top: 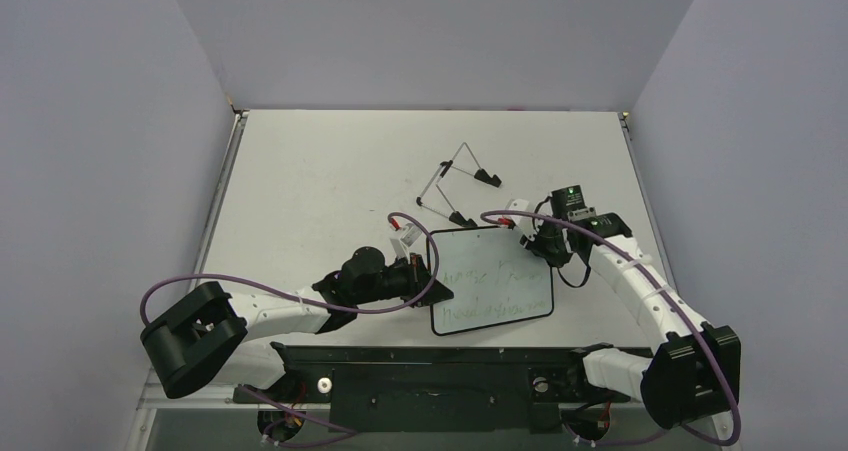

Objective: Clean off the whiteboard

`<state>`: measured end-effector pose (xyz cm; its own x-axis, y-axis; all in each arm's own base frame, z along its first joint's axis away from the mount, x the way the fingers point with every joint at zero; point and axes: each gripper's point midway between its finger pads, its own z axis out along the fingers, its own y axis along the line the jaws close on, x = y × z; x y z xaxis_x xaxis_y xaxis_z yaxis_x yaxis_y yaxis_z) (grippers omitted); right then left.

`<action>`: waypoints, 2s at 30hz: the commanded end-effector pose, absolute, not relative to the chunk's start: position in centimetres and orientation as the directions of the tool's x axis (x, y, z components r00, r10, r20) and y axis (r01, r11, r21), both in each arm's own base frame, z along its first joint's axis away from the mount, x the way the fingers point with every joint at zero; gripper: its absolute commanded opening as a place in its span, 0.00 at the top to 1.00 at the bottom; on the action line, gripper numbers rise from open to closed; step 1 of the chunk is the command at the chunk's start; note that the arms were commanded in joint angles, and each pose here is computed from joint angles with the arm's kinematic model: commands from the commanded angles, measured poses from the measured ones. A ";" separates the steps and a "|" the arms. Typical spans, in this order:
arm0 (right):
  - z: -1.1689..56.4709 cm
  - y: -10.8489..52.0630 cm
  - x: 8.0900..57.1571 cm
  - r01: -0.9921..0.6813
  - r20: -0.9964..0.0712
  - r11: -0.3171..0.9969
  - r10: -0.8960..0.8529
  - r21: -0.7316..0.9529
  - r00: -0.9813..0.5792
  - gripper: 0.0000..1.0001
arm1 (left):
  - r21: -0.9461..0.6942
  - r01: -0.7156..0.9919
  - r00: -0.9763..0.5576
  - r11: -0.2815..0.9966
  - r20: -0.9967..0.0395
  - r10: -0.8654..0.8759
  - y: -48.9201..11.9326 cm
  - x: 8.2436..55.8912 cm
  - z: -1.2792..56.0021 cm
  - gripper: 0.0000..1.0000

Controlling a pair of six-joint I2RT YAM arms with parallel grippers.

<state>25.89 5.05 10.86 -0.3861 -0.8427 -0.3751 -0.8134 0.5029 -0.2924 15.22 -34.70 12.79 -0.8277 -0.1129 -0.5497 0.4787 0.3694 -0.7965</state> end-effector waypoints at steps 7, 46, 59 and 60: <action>12.6 8.6 24.9 -0.886 -0.448 0.390 -0.858 -0.251 -0.251 1.00 | -0.770 0.566 -0.770 0.295 -0.622 -0.144 -35.4 15.6 15.8 1.00; 11.1 4.8 27.7 -0.766 -0.365 0.557 -0.819 -0.320 -0.443 1.00 | -0.766 0.573 -0.764 0.292 -0.628 -0.149 -35.0 15.5 15.9 1.00; 13.1 8.6 27.2 -0.830 -0.472 0.487 -0.819 -0.272 -0.326 1.00 | -0.769 0.570 -0.767 0.289 -0.624 -0.146 -35.1 15.5 15.8 1.00; 13.3 7.7 27.9 -0.801 -0.465 0.520 -0.811 -0.297 -0.354 1.00 | -0.769 0.569 -0.768 0.291 -0.624 -0.147 -35.1 15.5 15.8 1.00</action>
